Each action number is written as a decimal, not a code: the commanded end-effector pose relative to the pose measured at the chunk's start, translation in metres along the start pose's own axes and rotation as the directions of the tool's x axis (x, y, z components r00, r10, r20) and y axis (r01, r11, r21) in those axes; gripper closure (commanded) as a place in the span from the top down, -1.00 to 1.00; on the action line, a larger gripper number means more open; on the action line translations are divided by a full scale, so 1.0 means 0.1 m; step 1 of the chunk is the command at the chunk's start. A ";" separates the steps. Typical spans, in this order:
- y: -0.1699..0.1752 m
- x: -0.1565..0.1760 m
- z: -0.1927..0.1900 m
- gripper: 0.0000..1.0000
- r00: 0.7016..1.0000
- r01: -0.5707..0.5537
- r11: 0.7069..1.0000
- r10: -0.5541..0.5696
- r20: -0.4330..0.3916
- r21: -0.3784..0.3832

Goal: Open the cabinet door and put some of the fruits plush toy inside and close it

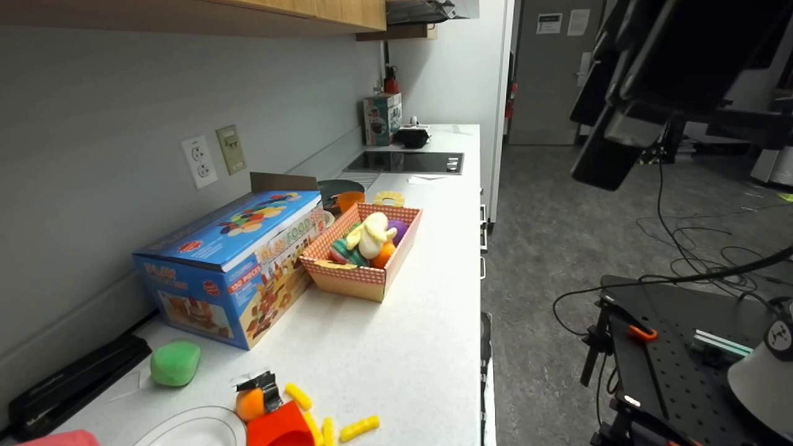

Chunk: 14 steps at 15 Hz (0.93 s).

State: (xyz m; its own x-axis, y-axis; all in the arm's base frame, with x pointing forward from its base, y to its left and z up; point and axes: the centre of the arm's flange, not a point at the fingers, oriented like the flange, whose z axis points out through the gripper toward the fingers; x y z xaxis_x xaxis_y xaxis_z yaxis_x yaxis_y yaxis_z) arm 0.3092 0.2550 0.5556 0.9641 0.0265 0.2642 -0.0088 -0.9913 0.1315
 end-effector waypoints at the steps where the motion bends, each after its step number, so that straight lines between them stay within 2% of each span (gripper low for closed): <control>1: 0.00 0.00 0.01 1.00 1.000 -0.001 1.000 0.001 0.002 0.000; 3: 0.00 0.01 0.01 1.00 1.000 -0.001 1.000 0.001 0.002 -0.001; 5: 0.23 0.01 -0.09 1.00 0.999 -0.037 0.999 0.037 -0.003 0.017; 8: 0.81 0.00 -0.36 1.00 0.988 -0.151 0.988 0.152 -0.040 0.031; 11: 1.35 -0.01 -0.64 1.00 0.956 -0.271 0.960 0.277 -0.098 0.070; 12: 1.03 0.12 -0.47 1.00 0.974 -0.218 0.973 0.222 -0.047 0.072; 14: 1.14 0.10 -0.55 1.00 0.970 -0.229 0.970 0.235 -0.064 0.083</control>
State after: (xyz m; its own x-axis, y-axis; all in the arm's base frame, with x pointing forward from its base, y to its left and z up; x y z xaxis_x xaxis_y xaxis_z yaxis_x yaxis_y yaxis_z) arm 0.3033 0.1498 0.6259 0.9161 -0.1983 0.3484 -0.2072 -0.9782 -0.0121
